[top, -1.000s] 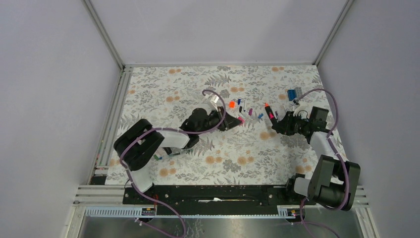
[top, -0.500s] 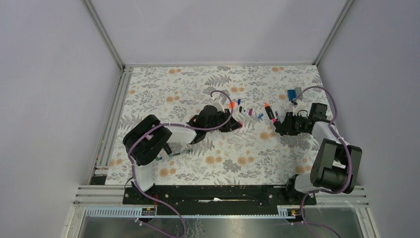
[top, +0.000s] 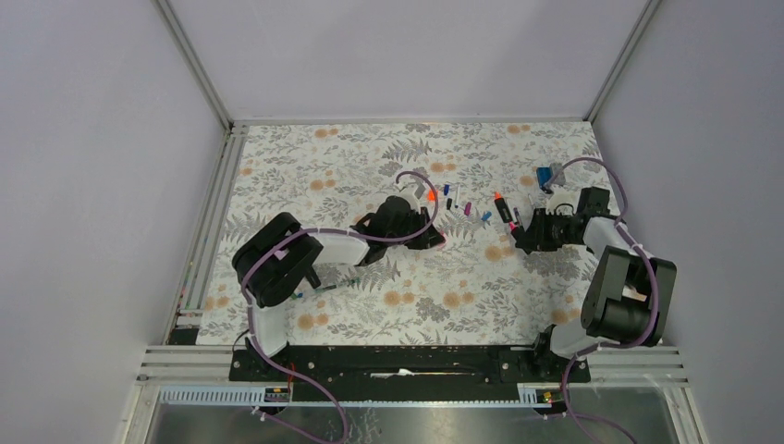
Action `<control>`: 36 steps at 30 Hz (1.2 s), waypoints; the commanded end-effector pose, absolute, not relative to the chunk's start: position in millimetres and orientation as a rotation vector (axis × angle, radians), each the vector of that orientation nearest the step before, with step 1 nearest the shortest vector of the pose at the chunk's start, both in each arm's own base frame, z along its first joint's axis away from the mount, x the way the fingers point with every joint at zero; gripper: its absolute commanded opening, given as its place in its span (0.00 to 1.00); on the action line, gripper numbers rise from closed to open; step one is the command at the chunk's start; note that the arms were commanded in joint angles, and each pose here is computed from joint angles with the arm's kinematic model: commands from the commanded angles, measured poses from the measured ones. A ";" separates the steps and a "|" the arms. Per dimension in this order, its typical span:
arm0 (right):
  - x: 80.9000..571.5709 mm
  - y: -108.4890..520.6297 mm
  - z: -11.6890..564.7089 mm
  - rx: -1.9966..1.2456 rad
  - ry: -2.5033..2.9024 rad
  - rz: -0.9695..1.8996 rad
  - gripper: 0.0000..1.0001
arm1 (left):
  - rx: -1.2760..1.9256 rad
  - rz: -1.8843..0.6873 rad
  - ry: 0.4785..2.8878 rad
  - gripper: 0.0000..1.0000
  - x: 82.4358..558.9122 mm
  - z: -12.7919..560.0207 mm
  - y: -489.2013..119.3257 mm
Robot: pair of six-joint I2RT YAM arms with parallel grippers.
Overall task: Open the pen caps
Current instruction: Place the pen at the center of the board.
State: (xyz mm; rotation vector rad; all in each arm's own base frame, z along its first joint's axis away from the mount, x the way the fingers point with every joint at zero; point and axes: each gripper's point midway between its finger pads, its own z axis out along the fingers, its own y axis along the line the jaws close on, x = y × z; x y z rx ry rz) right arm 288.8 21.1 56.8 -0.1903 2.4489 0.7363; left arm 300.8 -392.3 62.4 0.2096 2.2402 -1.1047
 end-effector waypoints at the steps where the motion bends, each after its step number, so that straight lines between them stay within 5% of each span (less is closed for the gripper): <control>1: 284.8 31.3 53.4 -0.245 2.500 0.847 0.05 | 0.211 -1.008 2.236 0.00 320.5 64.0 -395.9; 11: 285.8 94.5 49.5 -0.357 2.540 1.120 0.06 | 0.157 -0.848 2.292 0.01 346.5 51.9 -373.1; 18: 293.9 81.9 28.2 -0.250 2.644 0.978 0.09 | 0.120 -0.765 2.317 0.04 354.3 48.1 -354.5; 36: 285.5 70.4 30.2 -0.301 2.671 0.865 0.46 | 0.133 -0.736 2.318 0.38 356.5 68.3 -346.4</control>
